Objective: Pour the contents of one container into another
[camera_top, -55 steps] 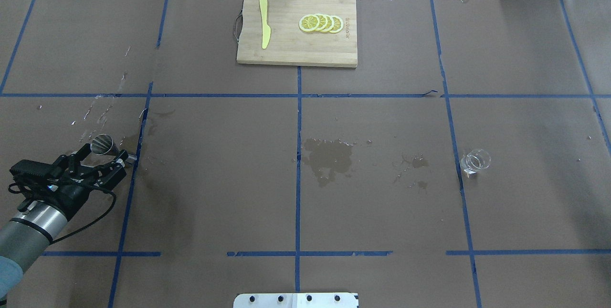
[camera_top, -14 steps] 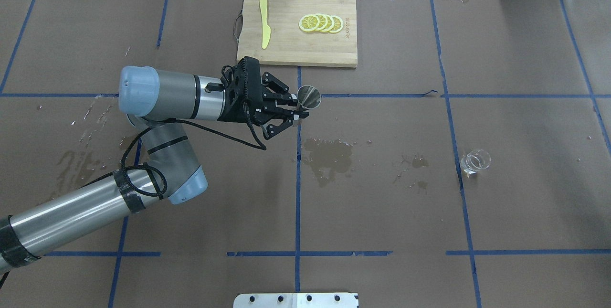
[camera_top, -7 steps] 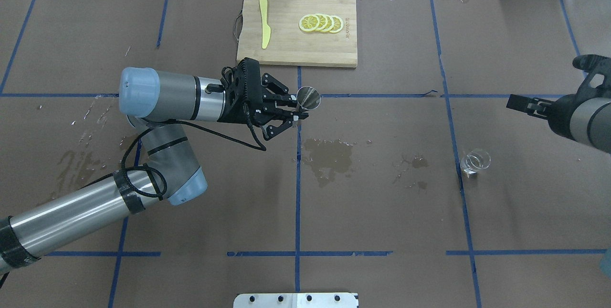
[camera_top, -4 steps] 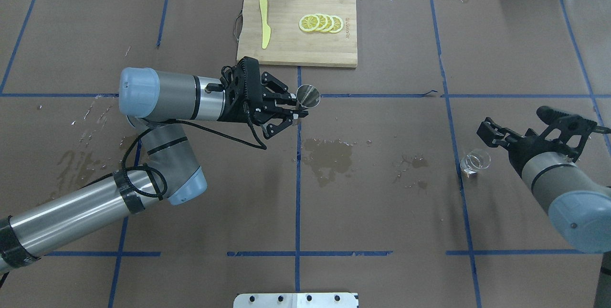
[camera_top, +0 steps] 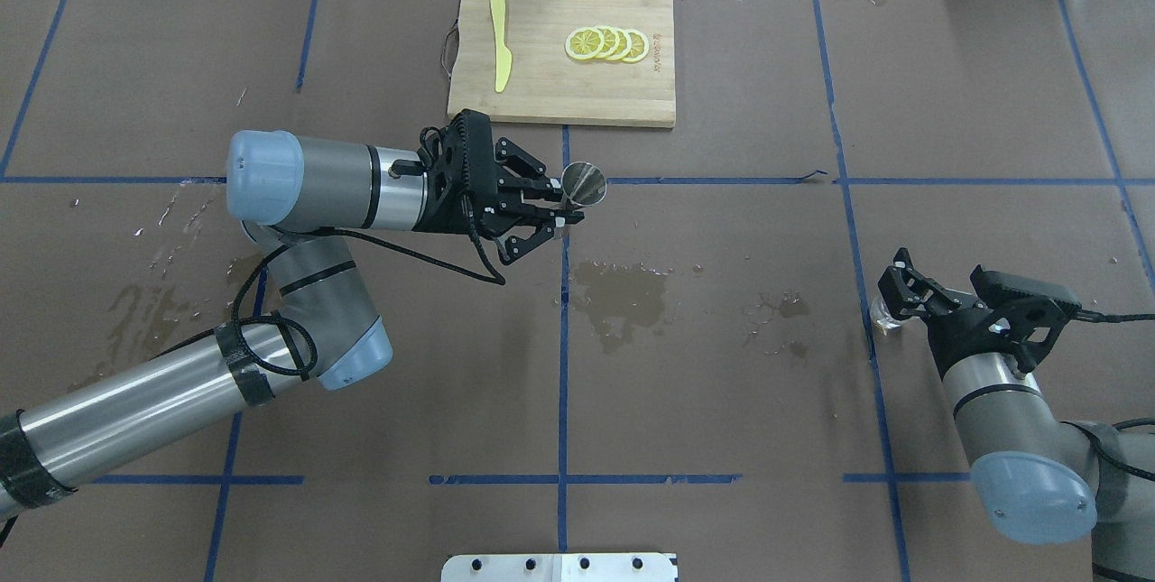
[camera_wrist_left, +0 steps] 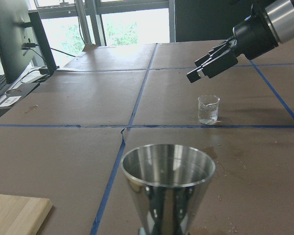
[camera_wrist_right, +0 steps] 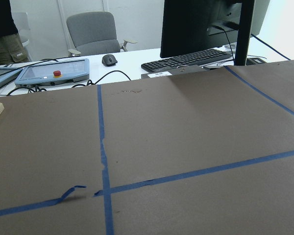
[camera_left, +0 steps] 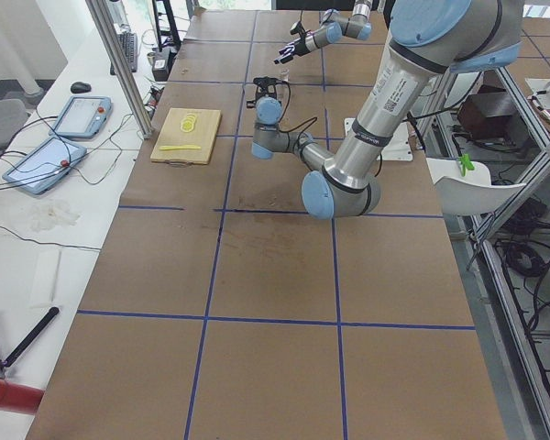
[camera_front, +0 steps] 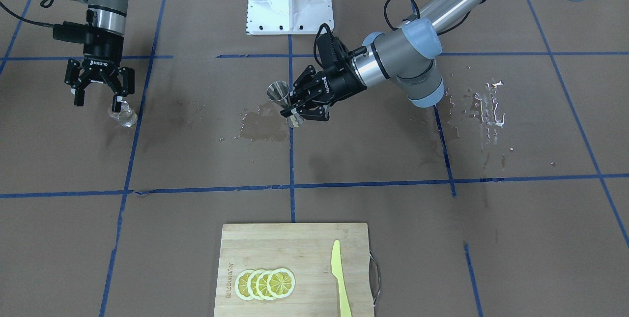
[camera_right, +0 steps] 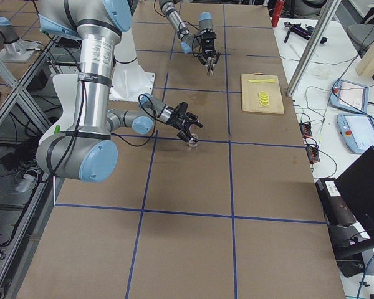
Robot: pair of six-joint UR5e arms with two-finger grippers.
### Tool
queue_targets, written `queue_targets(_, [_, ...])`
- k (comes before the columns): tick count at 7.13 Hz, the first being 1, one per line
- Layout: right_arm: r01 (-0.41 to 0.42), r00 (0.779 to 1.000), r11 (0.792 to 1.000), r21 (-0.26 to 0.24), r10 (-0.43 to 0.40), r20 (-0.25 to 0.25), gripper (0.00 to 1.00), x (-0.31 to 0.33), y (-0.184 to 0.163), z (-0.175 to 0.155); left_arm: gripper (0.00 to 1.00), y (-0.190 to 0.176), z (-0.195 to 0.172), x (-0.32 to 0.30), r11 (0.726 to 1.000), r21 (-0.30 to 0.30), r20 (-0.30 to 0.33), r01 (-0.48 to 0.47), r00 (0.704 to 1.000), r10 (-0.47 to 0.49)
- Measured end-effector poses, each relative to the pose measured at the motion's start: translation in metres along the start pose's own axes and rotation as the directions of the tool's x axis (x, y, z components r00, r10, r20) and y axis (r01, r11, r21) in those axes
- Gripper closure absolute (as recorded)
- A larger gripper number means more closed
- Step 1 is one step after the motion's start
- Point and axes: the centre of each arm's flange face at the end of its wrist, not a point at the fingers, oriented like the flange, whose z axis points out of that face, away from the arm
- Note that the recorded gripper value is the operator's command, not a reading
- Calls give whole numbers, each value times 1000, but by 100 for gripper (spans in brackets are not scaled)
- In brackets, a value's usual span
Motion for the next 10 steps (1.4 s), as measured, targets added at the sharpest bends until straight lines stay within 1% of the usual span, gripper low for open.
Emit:
queue_targets(2, [41,999,999,35,-42,5,0,2,21,2,100,0,0,1,1000,1,-1,0,1000,0])
queue_targets(3, [61,998,997,57,-61,5,0,-2,36,8,100,1,0,1,1000,0,-1,0,1000,0])
queue_targets(5, [85,996,993,85,-86,1,0,-6,55,18,100,1,-1,1,1000,1,-1,0,1000,0])
queue_targets(6, [101,995,991,93,-101,-4,0,-3,62,22,100,1,-1,1,1000,1,-1,0,1000,0])
queue_targets(10, [150,989,984,102,-150,-7,0,6,84,24,100,2,-1,1,1000,0,-1,0,1000,0])
